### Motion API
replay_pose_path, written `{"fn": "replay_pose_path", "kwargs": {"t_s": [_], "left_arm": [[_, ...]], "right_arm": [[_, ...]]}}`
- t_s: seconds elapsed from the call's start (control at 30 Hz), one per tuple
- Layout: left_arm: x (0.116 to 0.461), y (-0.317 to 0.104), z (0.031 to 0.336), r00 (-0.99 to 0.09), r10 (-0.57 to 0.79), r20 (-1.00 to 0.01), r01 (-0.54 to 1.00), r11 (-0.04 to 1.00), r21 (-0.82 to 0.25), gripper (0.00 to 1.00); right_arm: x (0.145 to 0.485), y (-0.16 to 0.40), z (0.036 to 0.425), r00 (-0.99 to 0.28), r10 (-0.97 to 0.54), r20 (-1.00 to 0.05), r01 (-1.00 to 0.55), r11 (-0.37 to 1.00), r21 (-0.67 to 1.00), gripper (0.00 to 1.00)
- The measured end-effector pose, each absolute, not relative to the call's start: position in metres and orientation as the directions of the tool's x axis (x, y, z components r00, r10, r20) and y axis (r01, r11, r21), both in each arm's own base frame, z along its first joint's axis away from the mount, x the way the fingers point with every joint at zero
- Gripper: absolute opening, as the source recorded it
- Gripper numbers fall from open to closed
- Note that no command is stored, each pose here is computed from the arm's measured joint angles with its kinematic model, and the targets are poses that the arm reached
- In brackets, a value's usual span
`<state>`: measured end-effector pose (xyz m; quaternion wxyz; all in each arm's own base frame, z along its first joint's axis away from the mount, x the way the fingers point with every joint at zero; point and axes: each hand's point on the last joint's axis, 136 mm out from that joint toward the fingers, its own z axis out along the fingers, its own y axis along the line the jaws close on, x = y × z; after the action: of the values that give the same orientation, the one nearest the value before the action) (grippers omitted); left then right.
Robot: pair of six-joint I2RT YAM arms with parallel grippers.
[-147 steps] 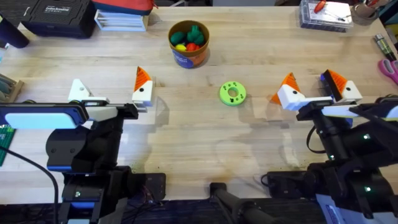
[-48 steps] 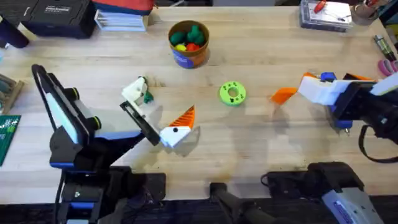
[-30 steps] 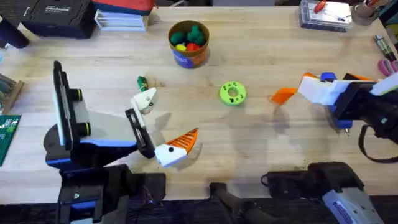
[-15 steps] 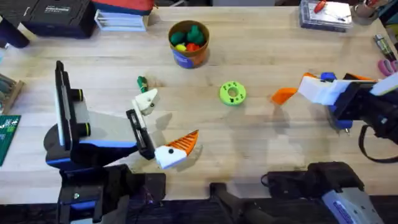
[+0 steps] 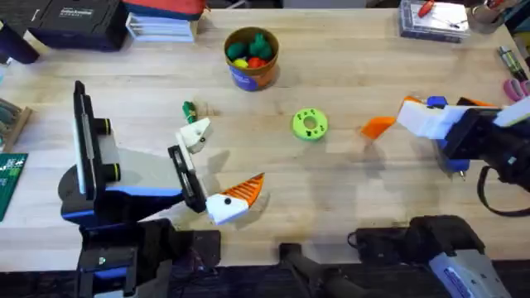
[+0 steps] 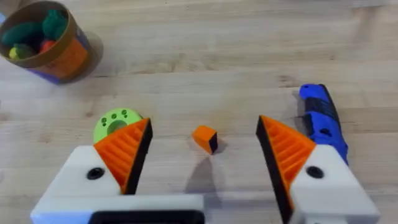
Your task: Pick up the gripper from the table and insert it into the empty holder that is missing its gripper. Then pick up a screw, insert it into the mounting hole, and use the screwdriver to tighten it. Finally, clean up the table by picking up the vegetable and placing it into the bucket.
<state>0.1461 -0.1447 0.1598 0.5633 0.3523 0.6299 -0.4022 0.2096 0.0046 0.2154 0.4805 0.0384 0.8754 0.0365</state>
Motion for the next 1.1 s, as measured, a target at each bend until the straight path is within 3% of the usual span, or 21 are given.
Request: {"fn": "replay_pose_path", "kwargs": {"t_s": [0.2, 0.4, 0.53, 0.87, 1.03, 1.1], "left_arm": [[0.146, -0.145, 0.16, -0.117, -0.009, -0.993, 0.897, 0.428, -0.11, 0.985], [0.146, -0.145, 0.16, -0.117, -0.009, -0.993, 0.897, 0.428, -0.11, 0.985], [0.146, -0.145, 0.16, -0.117, -0.009, -0.993, 0.897, 0.428, -0.11, 0.985], [0.146, -0.145, 0.16, -0.117, -0.009, -0.993, 0.897, 0.428, -0.11, 0.985], [0.146, -0.145, 0.16, -0.117, -0.009, -0.993, 0.897, 0.428, -0.11, 0.985], [0.146, -0.145, 0.16, -0.117, -0.009, -0.993, 0.897, 0.428, -0.11, 0.985]], "right_arm": [[0.214, 0.012, 0.209, -0.572, 0.052, -0.818, -0.03, 0.996, 0.084, 0.993], [0.222, 0.023, 0.188, -0.763, -0.104, -0.638, -0.162, 0.986, 0.033, 0.994], [0.243, 0.024, 0.187, -0.814, -0.195, -0.547, -0.231, 0.973, -0.004, 0.994], [0.258, 0.009, 0.131, -0.91, -0.303, -0.283, -0.3, 0.952, -0.056, 0.994], [0.255, 0.01, 0.109, -0.904, -0.386, -0.183, -0.383, 0.922, -0.05, 0.924], [0.255, 0.013, 0.102, -0.89, -0.429, -0.156, -0.427, 0.903, -0.047, 0.852]]}}
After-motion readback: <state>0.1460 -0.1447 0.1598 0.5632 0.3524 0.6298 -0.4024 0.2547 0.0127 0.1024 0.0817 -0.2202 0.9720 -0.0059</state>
